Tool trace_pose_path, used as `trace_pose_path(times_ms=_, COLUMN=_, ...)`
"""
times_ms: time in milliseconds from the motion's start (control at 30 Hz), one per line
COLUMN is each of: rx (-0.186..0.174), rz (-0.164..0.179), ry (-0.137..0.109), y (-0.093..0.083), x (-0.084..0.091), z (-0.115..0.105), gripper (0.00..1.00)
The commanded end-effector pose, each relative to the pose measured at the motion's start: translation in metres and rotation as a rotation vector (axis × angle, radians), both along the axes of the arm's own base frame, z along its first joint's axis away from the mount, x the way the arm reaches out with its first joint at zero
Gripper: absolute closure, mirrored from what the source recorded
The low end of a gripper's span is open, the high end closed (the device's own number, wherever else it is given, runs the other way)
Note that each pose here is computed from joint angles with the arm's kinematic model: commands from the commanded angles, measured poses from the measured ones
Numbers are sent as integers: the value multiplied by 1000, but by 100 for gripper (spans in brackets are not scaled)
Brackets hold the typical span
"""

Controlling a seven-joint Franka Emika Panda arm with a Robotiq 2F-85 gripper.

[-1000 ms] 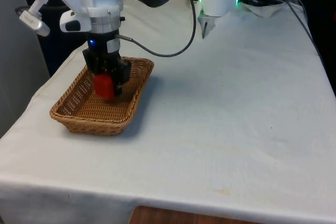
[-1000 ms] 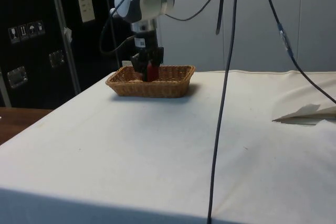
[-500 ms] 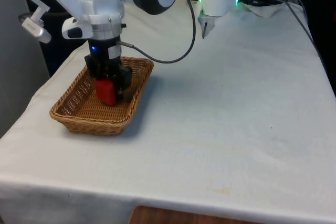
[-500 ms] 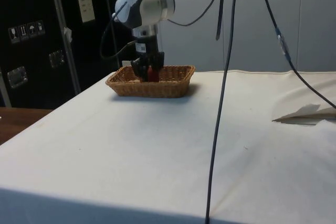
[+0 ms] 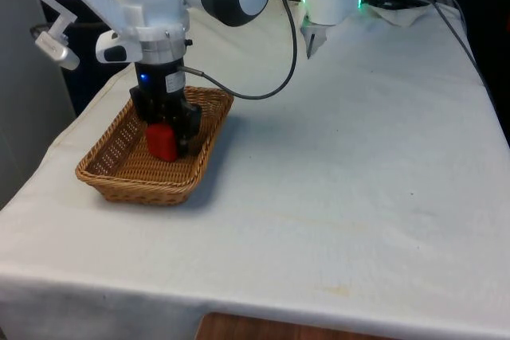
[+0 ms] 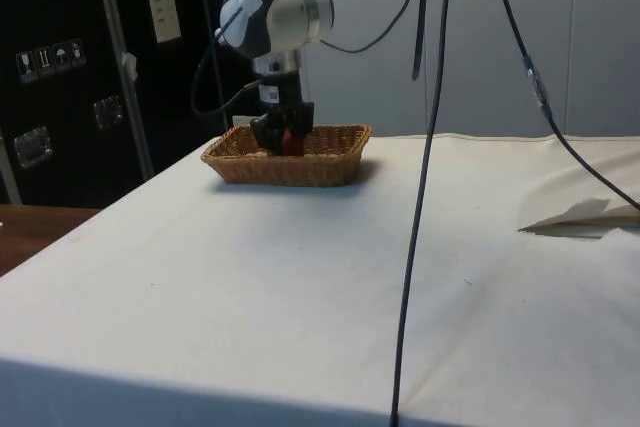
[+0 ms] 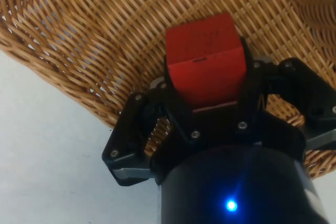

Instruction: Pick up the cube and place it into the basket.

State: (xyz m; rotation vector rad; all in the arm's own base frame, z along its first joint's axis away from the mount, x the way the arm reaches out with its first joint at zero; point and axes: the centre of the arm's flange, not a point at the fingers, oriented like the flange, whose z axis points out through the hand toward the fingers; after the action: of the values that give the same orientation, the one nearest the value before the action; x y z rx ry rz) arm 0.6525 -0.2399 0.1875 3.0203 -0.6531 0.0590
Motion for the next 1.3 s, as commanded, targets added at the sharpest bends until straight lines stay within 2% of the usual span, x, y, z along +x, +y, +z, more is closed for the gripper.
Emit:
trace_pose_path(times_ms=0, rx=2, rz=1, ry=-3, y=0, x=1, z=0, gripper=100)
trace_pose_path(times_ms=1267, rx=4, rz=-2, ry=5, y=0, x=-1, z=-3, gripper=100)
